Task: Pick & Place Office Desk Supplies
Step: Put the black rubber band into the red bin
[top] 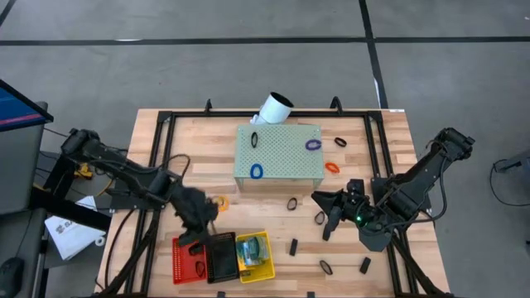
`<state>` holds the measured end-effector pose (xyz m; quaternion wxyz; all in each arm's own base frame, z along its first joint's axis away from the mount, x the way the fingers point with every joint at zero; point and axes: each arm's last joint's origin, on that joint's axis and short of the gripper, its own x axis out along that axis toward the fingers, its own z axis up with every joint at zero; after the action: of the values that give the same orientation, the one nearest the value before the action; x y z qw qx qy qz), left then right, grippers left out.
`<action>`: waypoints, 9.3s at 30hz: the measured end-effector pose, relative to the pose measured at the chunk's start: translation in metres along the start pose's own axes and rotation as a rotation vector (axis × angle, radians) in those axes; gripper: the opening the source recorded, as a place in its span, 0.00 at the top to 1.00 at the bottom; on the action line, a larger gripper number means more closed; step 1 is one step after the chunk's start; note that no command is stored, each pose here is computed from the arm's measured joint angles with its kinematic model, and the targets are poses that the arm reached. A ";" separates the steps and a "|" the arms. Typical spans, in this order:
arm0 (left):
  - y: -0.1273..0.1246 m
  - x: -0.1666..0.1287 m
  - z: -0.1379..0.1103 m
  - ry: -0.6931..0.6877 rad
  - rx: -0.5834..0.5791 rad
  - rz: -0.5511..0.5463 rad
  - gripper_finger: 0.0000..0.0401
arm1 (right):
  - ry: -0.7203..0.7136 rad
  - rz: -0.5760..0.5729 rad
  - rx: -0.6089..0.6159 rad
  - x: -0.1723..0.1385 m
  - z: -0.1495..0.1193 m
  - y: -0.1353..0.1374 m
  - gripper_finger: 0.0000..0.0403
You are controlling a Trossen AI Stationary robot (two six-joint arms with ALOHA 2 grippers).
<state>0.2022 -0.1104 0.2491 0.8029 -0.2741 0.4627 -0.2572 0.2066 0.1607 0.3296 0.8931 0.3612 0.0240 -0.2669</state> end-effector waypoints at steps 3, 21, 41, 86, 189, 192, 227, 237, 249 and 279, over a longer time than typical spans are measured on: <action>-0.015 0.008 -0.019 0.104 -0.025 -0.020 1.00 | -0.001 0.000 0.000 0.000 0.000 0.000 0.81; -0.011 0.030 -0.074 0.067 -0.078 0.290 0.91 | -0.028 -0.001 0.014 0.000 0.001 0.001 0.81; 0.000 0.036 -0.082 0.062 -0.136 0.272 0.46 | -0.037 -0.015 0.018 0.005 0.003 0.000 0.81; -0.001 -0.010 -0.021 -0.503 -0.028 0.235 0.45 | -0.030 -0.013 0.011 0.005 0.003 0.000 0.81; -0.034 -0.103 0.020 0.019 -0.339 0.446 0.99 | -0.042 -0.043 -0.036 0.009 0.005 -0.004 0.81; -0.032 -0.070 -0.005 0.102 -0.384 0.427 0.99 | -0.043 -0.041 -0.031 0.009 0.005 -0.003 0.81; -0.014 0.050 -0.074 0.114 -0.383 0.224 0.41 | 0.051 -0.007 0.036 0.008 -0.017 0.002 0.81; -0.014 0.046 -0.076 0.110 -0.325 0.258 0.37 | 0.051 -0.007 0.042 0.008 -0.017 0.002 0.81; -0.019 0.027 -0.069 -0.012 -0.298 0.222 0.35 | 0.083 -0.007 0.029 0.008 -0.019 0.002 0.81; -0.041 -0.068 -0.006 -0.912 -0.036 -0.012 0.35 | 0.904 -0.600 0.093 0.003 -0.180 -0.015 0.46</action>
<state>0.1608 -0.0960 0.3155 0.9181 -0.3761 0.0646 -0.1068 0.2290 0.2691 0.1868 0.6614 0.4564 0.4958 -0.3291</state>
